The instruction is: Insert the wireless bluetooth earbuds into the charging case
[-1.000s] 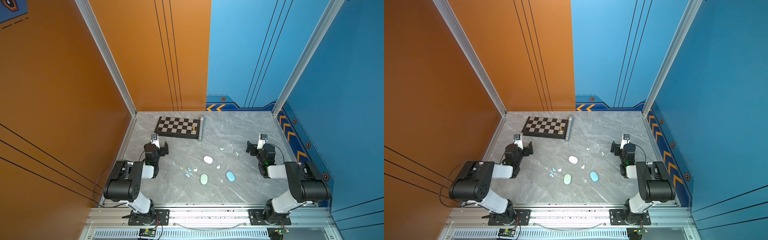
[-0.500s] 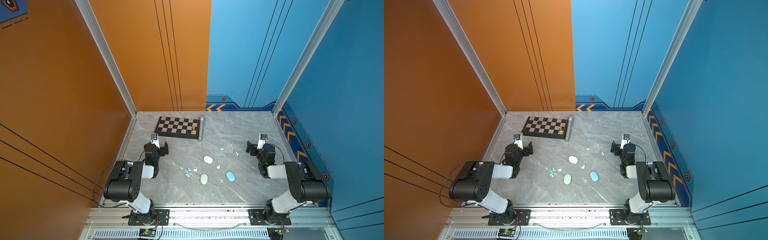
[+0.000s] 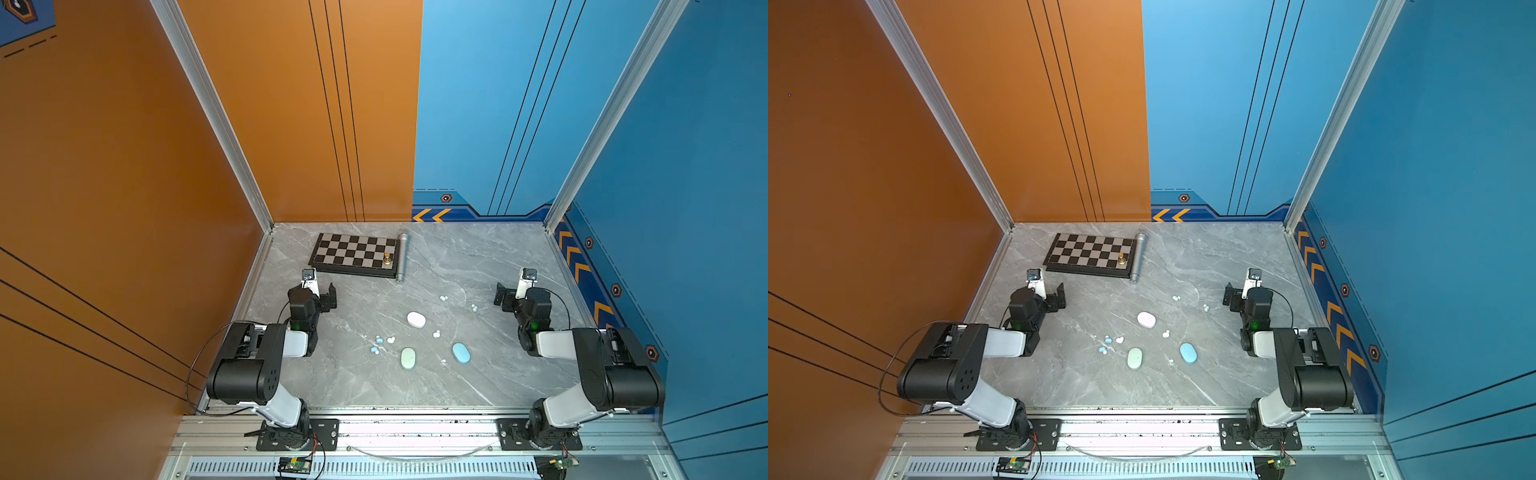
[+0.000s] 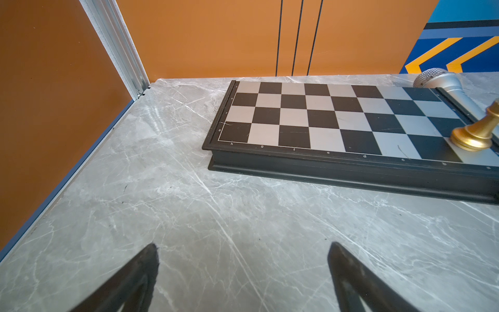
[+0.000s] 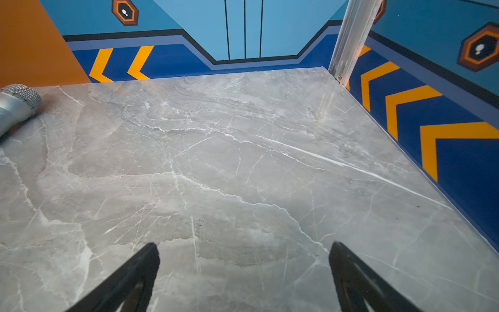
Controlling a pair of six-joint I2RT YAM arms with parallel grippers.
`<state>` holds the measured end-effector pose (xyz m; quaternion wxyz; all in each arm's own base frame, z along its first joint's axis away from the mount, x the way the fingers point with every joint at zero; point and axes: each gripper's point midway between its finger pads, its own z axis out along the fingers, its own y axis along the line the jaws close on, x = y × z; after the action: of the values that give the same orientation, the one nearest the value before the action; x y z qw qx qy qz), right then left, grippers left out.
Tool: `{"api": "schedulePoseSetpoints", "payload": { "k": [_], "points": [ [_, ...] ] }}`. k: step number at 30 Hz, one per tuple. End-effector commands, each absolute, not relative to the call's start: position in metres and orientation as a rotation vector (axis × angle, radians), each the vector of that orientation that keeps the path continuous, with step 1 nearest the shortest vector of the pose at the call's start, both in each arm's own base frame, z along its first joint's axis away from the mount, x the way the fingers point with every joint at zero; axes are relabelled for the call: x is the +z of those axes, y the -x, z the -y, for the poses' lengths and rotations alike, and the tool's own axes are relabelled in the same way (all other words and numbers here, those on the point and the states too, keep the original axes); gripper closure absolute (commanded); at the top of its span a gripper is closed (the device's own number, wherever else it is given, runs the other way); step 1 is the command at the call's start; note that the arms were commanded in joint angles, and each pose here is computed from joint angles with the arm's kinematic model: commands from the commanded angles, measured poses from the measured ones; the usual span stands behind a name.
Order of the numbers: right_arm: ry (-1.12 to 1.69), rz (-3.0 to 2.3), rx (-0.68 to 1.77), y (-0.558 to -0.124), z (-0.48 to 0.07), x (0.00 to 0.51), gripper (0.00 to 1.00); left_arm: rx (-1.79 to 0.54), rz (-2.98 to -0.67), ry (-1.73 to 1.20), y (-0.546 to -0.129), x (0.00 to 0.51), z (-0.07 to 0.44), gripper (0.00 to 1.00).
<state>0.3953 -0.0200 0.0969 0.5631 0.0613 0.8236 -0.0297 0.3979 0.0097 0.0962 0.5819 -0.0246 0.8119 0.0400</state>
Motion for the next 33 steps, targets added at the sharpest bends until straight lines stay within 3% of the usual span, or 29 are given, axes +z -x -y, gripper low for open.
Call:
{"api": "schedulePoseSetpoints", "payload": {
  "k": [1,6,10,13,17,20,24,29,33],
  "points": [
    [-0.19,-1.944,-0.082,-0.396,0.025,0.121,0.0,0.135,-1.862,0.052,-0.387,0.114,-0.012,0.02],
    [-0.312,-1.91,0.079,-0.391,0.023,0.179,0.0,0.081,-1.747,0.147,-0.363,0.177,-0.01,0.02],
    [-0.802,-1.943,0.208,-0.368,0.042,0.201,0.0,-0.118,-1.71,0.54,-0.323,0.217,-0.027,0.02],
    [-0.682,-1.968,0.407,-0.369,0.009,0.219,0.02,-0.184,-1.773,0.621,-0.298,0.22,-0.026,0.02],
    [-0.601,-2.079,0.496,-0.357,-0.031,0.22,0.05,-0.312,-1.753,0.675,-0.278,0.222,-0.02,0.02],
    [-0.407,-2.256,0.444,-0.335,-0.075,0.216,0.05,-0.387,-1.685,0.772,-0.263,0.224,-0.025,0.02],
    [-0.036,-2.478,0.243,-0.293,-0.128,0.198,0.04,-0.517,-1.629,0.605,-0.26,0.238,-0.005,0.02],
    [0.516,-2.524,0.054,-0.248,-0.188,0.162,0.03,-0.636,-1.836,0.352,-0.268,0.234,0.039,0.02],
    [0.858,-2.541,0.09,-0.218,-0.239,0.13,0.0,-0.689,-1.945,0.197,-0.276,0.236,0.066,0.02]
  ]
}}
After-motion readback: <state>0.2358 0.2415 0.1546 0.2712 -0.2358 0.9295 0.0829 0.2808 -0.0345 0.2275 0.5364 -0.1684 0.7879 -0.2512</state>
